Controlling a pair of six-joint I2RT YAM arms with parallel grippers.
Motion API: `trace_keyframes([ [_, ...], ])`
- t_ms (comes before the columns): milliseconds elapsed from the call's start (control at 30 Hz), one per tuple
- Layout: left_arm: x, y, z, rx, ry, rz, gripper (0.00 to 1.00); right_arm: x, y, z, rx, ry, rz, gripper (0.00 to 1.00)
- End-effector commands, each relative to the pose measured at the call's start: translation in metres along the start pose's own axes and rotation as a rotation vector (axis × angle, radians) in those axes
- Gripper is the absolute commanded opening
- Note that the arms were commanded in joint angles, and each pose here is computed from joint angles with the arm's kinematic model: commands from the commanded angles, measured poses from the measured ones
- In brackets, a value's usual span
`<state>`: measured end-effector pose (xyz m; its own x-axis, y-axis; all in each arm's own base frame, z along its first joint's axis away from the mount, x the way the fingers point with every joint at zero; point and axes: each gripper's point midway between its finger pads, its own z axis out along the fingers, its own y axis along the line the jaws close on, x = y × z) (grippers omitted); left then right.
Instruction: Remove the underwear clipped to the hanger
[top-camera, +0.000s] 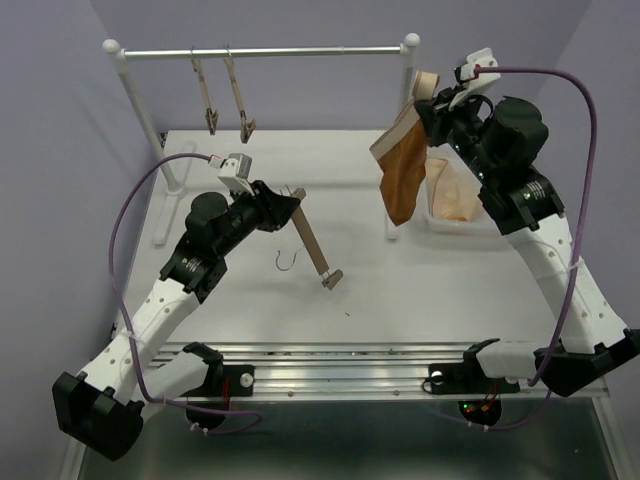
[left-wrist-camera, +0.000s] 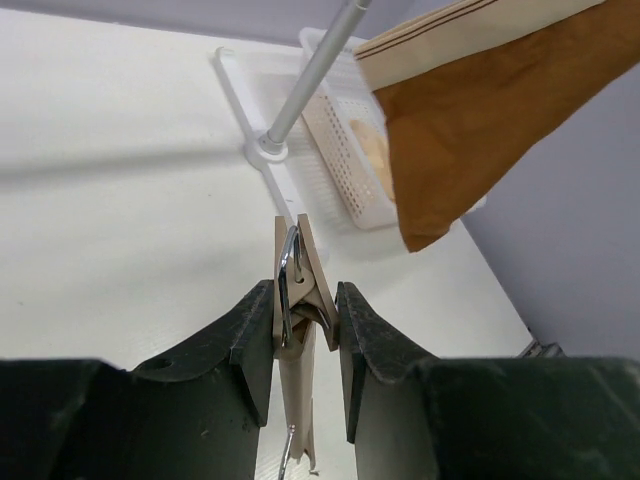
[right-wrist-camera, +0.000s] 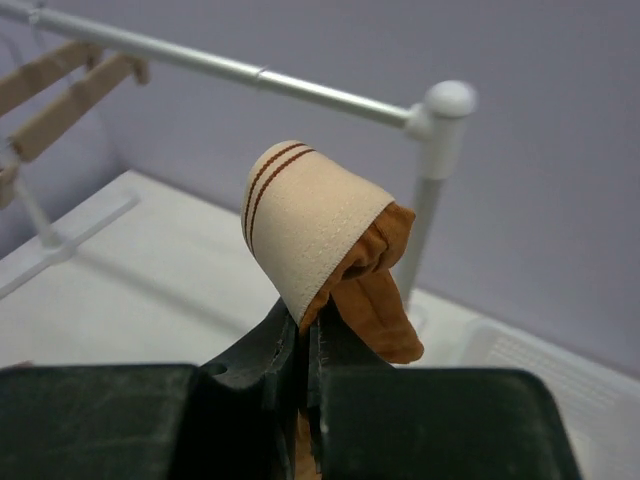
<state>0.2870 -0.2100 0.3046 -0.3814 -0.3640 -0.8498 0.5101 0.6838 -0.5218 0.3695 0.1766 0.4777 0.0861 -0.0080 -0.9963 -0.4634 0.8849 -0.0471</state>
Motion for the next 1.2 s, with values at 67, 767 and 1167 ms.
trace_keyframes([
  [67, -0.039, -0.001, 0.0, -0.095, -0.092, -0.079, 0.0, -0.014, -0.11, -0.014, 0.49, 0.035, -0.179, 0.01],
  [767, -0.049, 0.028, 0.022, -0.3, -0.08, -0.201, 0.0, 0.133, -0.213, 0.0, 0.548, 0.332, 0.029, 1.0],
  [1167, -0.047, 0.054, 0.018, -0.517, -0.059, -0.38, 0.0, 0.163, 0.095, -0.025, -0.492, 0.294, 0.032, 1.0],
])
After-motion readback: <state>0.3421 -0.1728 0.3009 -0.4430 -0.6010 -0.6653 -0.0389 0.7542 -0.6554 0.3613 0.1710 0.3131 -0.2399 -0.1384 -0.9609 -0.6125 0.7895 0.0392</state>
